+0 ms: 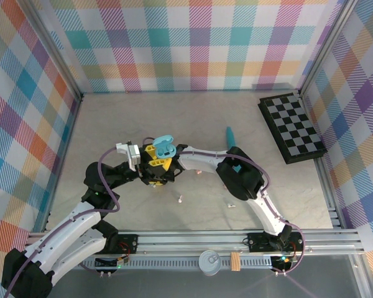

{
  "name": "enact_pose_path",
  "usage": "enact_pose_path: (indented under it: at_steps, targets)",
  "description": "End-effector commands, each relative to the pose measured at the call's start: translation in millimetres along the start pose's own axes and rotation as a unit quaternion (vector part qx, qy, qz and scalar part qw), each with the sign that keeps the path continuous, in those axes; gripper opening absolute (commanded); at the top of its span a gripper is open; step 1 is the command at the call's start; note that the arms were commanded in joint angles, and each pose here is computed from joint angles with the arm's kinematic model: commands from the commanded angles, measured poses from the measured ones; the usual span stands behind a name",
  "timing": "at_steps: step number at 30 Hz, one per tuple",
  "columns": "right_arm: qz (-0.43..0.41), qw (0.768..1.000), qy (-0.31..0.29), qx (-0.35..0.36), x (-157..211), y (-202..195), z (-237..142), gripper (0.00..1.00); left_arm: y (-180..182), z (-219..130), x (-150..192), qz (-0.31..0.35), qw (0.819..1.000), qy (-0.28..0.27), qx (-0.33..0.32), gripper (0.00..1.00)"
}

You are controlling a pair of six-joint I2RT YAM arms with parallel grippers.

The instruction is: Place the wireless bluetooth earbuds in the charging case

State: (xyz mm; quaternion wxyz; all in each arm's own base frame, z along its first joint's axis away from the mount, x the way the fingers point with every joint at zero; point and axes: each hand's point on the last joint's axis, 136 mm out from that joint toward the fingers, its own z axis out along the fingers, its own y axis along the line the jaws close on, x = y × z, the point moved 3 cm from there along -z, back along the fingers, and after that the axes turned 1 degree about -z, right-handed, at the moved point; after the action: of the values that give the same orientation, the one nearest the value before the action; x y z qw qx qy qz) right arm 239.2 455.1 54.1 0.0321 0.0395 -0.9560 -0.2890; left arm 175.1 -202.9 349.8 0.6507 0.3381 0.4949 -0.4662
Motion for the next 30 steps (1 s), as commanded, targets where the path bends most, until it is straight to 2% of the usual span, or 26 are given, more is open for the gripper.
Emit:
enact_pose_path:
  at_steps: [1,10,16,25,30]
  targets:
    - [-0.021,0.999,-0.017,0.017,5.2,-2.7,-30.5,0.19,-0.4,-2.4,-12.0,0.021,1.000,-0.017,-0.005,0.27]
    - [0.011,0.998,-0.037,0.045,15.8,-59.0,-69.7,0.20,-0.5,-2.4,-12.8,0.022,1.000,-0.020,-0.005,0.27]
    - [0.060,0.995,-0.041,0.068,35.1,-113.9,-86.7,0.20,-0.4,-2.2,-13.7,0.022,1.000,-0.022,-0.005,0.27]
    - [0.090,0.985,-0.047,0.138,62.5,-179.5,-114.4,0.21,1.1,-0.5,-12.1,0.021,1.000,-0.019,-0.005,0.27]
    - [0.076,0.977,-0.053,0.191,63.6,-195.0,-124.5,0.28,5.5,-1.2,-5.4,0.025,0.999,-0.014,-0.018,0.27]
